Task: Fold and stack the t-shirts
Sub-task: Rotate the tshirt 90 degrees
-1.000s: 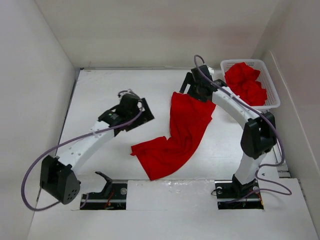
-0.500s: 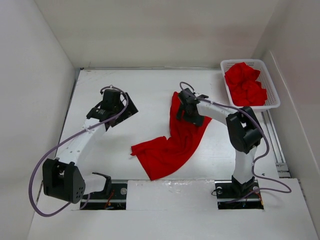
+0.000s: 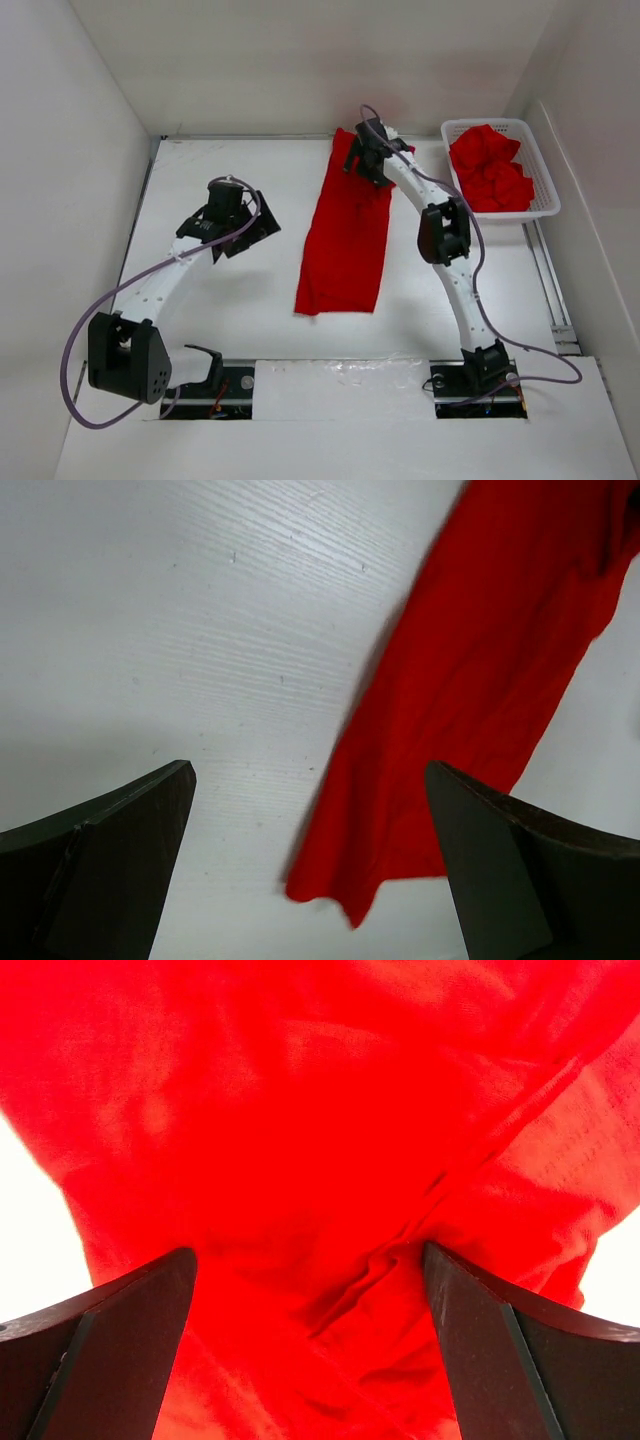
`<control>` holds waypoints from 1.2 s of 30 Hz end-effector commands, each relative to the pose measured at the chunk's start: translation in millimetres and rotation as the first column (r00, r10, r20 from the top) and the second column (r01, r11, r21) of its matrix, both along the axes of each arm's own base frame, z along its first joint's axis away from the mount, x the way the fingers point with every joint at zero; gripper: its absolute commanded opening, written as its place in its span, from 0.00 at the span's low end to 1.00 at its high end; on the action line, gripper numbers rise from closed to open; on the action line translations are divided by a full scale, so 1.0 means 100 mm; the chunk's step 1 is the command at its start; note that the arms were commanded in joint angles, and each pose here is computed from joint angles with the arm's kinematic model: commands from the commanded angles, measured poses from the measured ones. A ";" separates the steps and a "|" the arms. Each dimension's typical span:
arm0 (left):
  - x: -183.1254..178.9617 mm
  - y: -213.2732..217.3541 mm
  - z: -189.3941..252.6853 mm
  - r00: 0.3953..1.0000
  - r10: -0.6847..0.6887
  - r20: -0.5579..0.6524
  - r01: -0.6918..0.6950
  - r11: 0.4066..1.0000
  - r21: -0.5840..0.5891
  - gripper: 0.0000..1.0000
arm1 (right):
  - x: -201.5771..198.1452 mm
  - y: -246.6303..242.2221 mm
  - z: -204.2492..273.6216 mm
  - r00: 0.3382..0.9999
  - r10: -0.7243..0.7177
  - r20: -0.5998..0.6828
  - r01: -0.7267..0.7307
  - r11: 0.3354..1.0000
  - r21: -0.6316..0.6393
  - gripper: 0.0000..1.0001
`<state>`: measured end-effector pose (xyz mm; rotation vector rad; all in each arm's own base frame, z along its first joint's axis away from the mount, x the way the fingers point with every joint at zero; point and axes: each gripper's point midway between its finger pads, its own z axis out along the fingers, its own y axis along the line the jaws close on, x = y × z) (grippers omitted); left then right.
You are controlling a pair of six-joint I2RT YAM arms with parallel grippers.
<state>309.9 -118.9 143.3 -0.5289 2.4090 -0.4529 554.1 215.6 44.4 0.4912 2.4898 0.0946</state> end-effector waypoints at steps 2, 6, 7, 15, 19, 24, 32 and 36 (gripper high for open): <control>-0.11 -0.06 -0.16 0.996 -0.055 -0.068 0.054 0.998 -0.010 1.00 | 0.65 0.14 0.01 0.978 0.142 0.151 -0.163 0.977 0.139 1.00; -0.16 -0.15 -0.33 0.989 -0.097 -0.110 0.096 0.995 -0.021 1.00 | 0.84 0.32 0.71 0.904 0.216 0.369 -0.327 0.905 0.271 1.00; -0.22 -0.21 -0.39 0.985 -0.119 -0.128 0.118 0.993 -0.018 1.00 | 0.81 0.32 0.78 0.897 0.223 0.382 -0.330 0.912 0.241 1.00; -0.28 -0.44 -0.56 0.973 -0.179 -0.144 0.192 0.979 0.075 1.00 | 0.20 0.33 1.90 0.843 0.270 0.465 -0.284 0.958 -0.042 1.00; -0.31 -0.46 -0.54 0.976 -0.161 -0.146 0.176 0.980 0.094 1.00 | -0.37 0.35 1.77 0.888 0.231 0.398 -0.226 0.972 -0.061 1.00; -0.53 -0.39 -0.53 0.982 -0.145 -0.119 0.151 0.987 0.050 1.00 | -1.19 0.70 1.25 0.940 0.260 0.219 -0.282 0.956 0.076 0.97; -0.78 -0.25 -0.63 0.987 -0.114 -0.114 0.119 0.992 0.040 1.00 | -1.73 1.16 0.70 0.950 0.298 0.092 -0.312 0.912 0.268 0.91; -0.82 -0.30 -0.61 0.986 -0.140 -0.094 0.140 0.990 0.001 1.00 | -1.59 1.24 0.60 0.951 0.291 0.101 -0.307 0.915 0.261 0.84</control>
